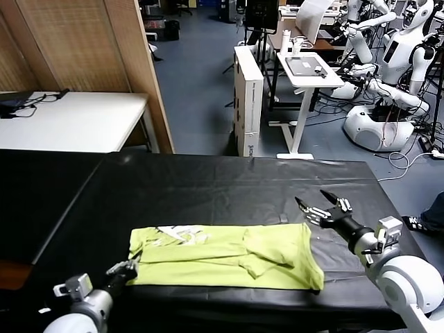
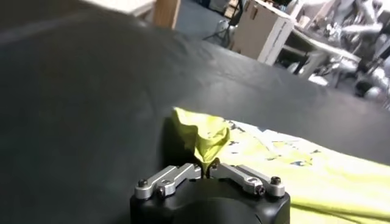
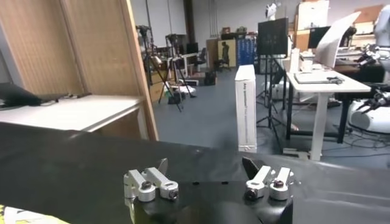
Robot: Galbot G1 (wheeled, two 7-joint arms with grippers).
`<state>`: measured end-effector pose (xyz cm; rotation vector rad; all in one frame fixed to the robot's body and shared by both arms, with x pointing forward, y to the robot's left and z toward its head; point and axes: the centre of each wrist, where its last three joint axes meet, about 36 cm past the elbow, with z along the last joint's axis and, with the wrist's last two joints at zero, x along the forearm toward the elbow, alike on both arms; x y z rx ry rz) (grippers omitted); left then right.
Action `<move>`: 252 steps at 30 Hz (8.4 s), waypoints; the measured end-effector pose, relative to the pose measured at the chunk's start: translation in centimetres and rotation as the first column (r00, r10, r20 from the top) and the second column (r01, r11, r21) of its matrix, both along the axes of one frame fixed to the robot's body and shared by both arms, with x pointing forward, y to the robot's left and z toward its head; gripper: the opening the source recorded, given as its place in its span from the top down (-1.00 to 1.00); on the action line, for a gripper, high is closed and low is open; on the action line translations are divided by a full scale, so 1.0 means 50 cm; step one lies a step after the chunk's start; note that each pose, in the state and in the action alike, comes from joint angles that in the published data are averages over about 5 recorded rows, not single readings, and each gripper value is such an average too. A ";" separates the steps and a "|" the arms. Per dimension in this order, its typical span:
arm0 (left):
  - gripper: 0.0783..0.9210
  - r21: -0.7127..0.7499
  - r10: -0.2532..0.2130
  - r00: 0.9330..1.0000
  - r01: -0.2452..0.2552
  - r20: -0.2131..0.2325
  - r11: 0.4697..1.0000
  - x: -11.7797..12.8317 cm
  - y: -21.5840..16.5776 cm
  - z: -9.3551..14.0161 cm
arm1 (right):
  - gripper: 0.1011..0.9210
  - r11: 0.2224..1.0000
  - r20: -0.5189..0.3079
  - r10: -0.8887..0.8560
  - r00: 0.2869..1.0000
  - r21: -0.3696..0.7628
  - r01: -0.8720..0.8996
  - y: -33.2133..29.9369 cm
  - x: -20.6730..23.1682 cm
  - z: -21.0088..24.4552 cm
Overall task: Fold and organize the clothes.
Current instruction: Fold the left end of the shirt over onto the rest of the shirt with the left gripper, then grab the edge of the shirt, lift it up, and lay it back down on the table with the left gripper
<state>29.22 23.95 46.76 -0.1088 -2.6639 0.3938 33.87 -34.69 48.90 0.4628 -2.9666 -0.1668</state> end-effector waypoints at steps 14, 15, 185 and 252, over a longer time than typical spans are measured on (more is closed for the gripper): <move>0.77 -0.181 -0.151 0.989 0.148 -0.001 0.972 0.040 -0.191 -0.038 | -0.97 0.999 0.001 -0.039 0.999 0.005 0.039 -0.012 -0.065 -0.027; 0.77 -0.189 -0.158 0.987 0.154 -0.004 0.970 0.040 -0.201 -0.040 | -0.97 0.999 -0.001 -0.039 0.999 0.004 0.039 -0.011 -0.065 -0.029; -0.97 0.020 -0.069 0.993 0.067 0.097 0.998 0.070 0.016 -0.108 | -0.62 0.994 -0.197 0.109 0.974 0.011 -0.109 0.032 0.069 -0.098; 0.74 -0.223 -0.098 0.991 0.116 0.092 0.968 -0.004 -0.106 -0.193 | -0.97 0.991 -0.113 0.111 0.987 -0.068 -0.119 0.046 0.040 -0.041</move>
